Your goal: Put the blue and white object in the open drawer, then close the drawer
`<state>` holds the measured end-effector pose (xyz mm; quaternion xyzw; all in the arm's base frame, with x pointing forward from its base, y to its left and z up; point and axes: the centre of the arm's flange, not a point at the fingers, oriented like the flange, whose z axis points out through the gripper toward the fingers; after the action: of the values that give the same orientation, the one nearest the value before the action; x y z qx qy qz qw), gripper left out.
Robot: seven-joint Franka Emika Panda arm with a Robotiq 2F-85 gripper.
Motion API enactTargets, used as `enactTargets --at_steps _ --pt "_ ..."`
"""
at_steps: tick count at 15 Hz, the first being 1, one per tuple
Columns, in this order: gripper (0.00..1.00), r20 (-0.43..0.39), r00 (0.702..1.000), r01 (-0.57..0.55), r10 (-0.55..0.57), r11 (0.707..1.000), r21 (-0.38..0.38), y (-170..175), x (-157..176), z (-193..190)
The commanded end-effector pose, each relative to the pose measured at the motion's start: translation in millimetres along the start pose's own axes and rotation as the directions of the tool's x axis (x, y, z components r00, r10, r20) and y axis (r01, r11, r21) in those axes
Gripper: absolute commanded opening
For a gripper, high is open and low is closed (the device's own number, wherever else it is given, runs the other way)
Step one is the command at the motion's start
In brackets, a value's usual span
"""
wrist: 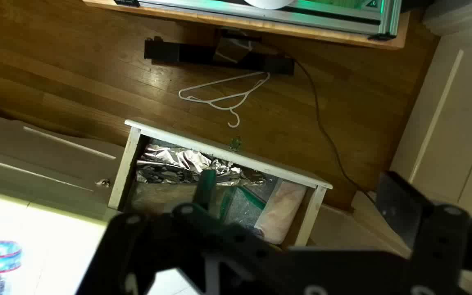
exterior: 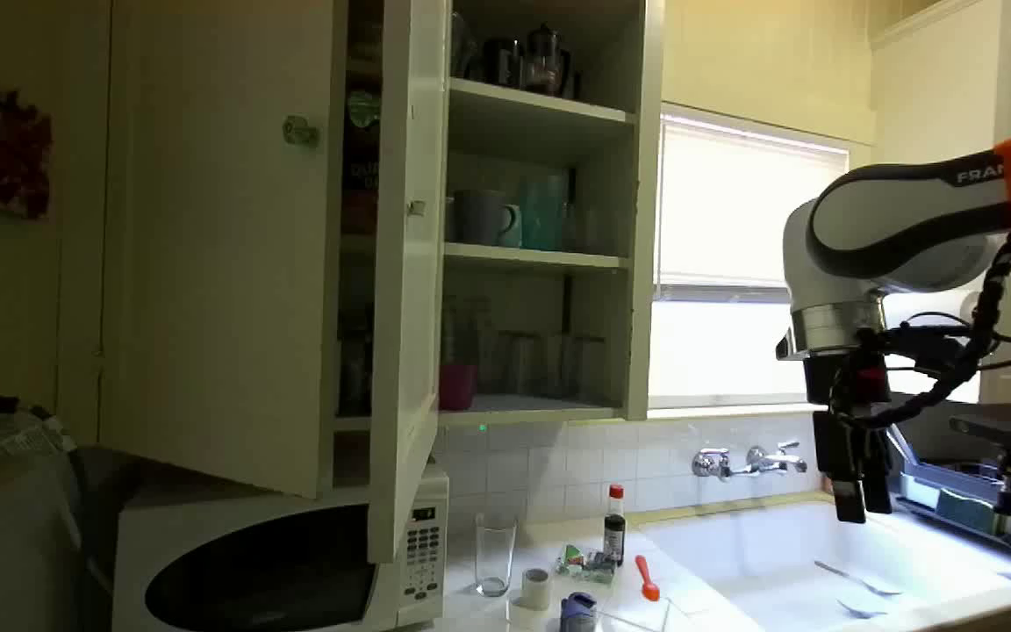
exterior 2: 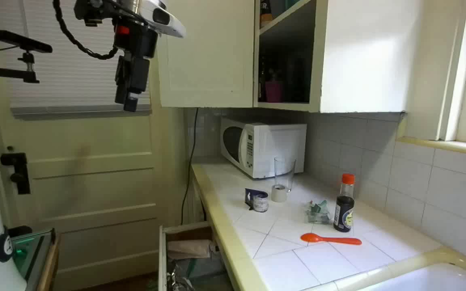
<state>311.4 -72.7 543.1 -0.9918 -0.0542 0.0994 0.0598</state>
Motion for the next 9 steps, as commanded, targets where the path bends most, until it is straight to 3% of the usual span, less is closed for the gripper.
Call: enactTargets --at_steps 1,7,9 --pt "1.00 0.000 1.000 0.000 0.000 1.000 0.000 0.0 0.0 0.0" --pt "1.00 0.000 1.000 0.000 0.000 1.000 0.000 0.0 0.0 0.0" --pt "1.00 -0.014 1.000 0.003 -0.003 1.000 0.011 6.6 27.9 10.1"
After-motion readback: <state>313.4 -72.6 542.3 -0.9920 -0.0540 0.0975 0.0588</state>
